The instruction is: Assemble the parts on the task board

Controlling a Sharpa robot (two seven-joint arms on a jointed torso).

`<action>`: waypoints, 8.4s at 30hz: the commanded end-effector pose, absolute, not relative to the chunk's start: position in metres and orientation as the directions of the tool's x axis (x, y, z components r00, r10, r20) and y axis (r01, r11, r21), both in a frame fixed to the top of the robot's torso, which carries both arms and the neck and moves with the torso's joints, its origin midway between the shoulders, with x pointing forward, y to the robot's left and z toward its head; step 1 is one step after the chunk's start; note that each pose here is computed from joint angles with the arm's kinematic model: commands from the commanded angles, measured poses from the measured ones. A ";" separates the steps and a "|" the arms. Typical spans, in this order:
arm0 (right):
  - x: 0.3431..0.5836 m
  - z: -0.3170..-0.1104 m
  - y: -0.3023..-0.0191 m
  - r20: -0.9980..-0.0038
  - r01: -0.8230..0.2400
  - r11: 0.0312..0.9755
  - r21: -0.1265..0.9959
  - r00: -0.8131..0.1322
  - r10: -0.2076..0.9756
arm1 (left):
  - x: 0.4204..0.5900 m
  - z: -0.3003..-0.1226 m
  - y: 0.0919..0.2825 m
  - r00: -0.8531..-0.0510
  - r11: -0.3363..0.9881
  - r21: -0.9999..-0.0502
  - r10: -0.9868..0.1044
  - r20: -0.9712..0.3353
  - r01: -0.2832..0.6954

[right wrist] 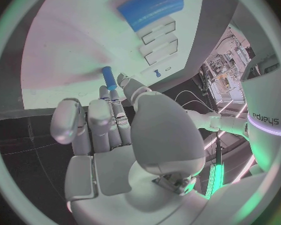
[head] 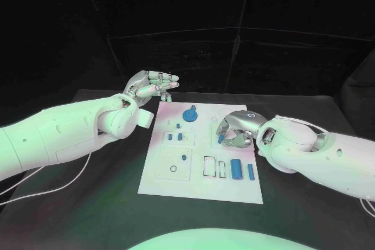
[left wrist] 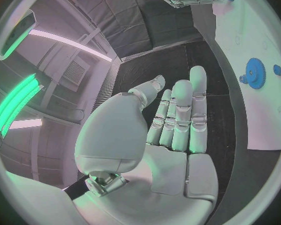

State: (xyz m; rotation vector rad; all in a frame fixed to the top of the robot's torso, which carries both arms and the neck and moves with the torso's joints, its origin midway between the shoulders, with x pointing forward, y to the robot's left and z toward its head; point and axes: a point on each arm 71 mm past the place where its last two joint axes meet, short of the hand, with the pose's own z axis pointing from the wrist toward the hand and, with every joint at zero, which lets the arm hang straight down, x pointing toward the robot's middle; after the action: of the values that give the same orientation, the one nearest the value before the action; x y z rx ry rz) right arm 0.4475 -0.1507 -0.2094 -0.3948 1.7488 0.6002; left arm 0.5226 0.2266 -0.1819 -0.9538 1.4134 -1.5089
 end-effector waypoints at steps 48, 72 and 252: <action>0.427 -0.183 -0.126 -0.953 -0.634 0.712 0.304 -0.206 0.223 | 0.523 -0.182 0.223 -0.378 -0.023 -0.998 -0.926 -0.003 0.065; 0.400 -0.218 -0.025 -0.921 -0.759 0.525 0.386 -0.349 0.172 | 0.526 -0.183 0.215 -0.384 -0.025 -0.997 -0.923 -0.003 0.070; 0.370 -0.254 -0.153 -0.684 -0.010 0.793 0.610 -0.512 0.519 | 0.515 -0.196 0.225 -0.429 -0.043 -0.999 -0.903 0.025 0.030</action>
State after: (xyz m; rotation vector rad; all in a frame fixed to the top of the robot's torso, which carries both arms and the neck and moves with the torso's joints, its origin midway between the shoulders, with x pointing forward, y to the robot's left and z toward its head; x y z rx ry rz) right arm 0.3700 -0.1539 -0.2533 0.3612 1.9935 0.6961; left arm 0.5156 0.2273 -0.1971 -0.9665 1.4772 -1.5527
